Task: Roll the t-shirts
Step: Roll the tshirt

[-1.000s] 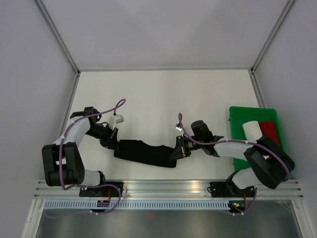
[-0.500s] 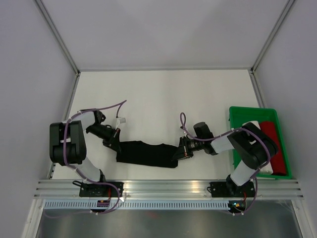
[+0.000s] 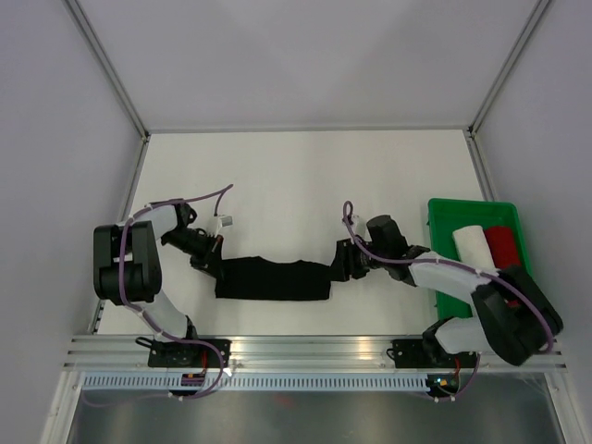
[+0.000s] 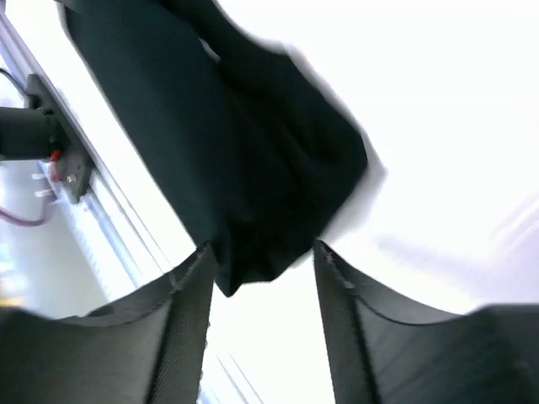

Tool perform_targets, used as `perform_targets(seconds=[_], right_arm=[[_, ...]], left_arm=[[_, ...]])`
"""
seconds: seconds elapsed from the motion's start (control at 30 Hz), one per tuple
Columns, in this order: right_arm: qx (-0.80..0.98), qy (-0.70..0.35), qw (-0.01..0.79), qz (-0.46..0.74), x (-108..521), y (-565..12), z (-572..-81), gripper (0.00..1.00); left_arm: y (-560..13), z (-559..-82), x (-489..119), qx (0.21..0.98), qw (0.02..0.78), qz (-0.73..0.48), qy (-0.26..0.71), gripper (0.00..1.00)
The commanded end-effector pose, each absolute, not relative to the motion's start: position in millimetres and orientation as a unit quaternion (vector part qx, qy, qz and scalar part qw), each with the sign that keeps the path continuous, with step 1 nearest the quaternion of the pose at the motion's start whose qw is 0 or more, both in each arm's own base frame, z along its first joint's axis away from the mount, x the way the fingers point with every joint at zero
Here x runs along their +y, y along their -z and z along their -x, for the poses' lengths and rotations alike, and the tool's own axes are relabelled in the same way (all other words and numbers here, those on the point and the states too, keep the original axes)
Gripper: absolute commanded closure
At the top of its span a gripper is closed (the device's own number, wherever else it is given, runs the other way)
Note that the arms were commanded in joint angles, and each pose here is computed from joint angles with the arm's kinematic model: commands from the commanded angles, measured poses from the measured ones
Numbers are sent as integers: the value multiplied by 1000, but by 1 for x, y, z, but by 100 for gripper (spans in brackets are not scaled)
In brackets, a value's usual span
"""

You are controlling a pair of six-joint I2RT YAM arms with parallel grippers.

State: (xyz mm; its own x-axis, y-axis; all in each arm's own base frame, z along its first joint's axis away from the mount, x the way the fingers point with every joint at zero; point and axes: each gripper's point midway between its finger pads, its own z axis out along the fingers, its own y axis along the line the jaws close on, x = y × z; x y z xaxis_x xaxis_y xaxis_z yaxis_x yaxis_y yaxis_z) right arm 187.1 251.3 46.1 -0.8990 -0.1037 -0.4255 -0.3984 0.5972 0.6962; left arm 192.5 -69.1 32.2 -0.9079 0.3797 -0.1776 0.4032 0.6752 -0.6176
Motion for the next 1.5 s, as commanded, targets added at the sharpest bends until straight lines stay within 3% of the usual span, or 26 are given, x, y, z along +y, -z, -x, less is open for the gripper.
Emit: perform_targets(seconds=[0.0, 0.13, 0.27, 0.43, 0.57, 0.73, 1.13, 1.23, 1.33, 1.37, 1.43, 1.47], right_arm=[[848, -316, 331, 266, 241, -94, -219, 43], [797, -232, 426, 361, 239, -123, -222, 40], [724, -168, 464, 482, 264, -122, -188, 34], [660, -62, 470, 583, 287, -111, -163, 29], [616, 28, 431, 659, 305, -79, -148, 25], [610, 66, 456, 645, 311, -79, -162, 21], [613, 114, 413, 664, 309, -39, -181, 19], [633, 110, 406, 650, 310, -37, -186, 26], [654, 69, 408, 633, 311, -41, -191, 56], [661, 58, 408, 627, 310, -42, -192, 71], [669, 31, 408, 620, 309, -47, -195, 83], [674, 22, 407, 616, 309, -48, -195, 95]], left_arm=[[-24, -216, -52, 927, 38, -226, 296, 98], [-24, -218, -53, 927, 35, -224, 299, 98], [-23, -219, -53, 927, 34, -222, 301, 98], [-25, -219, -54, 926, 34, -223, 302, 98], [-25, -219, -53, 927, 32, -222, 301, 98], [-26, -219, -52, 926, 30, -228, 300, 98], [-25, -218, -51, 923, 16, -235, 305, 98], [-24, -218, -50, 923, 14, -238, 303, 98], [-25, -215, -51, 920, 10, -241, 308, 98], [-25, -214, -51, 919, 9, -244, 310, 98], [-26, -214, -50, 917, 11, -250, 310, 98], [-28, -215, -51, 916, 13, -253, 312, 93]])
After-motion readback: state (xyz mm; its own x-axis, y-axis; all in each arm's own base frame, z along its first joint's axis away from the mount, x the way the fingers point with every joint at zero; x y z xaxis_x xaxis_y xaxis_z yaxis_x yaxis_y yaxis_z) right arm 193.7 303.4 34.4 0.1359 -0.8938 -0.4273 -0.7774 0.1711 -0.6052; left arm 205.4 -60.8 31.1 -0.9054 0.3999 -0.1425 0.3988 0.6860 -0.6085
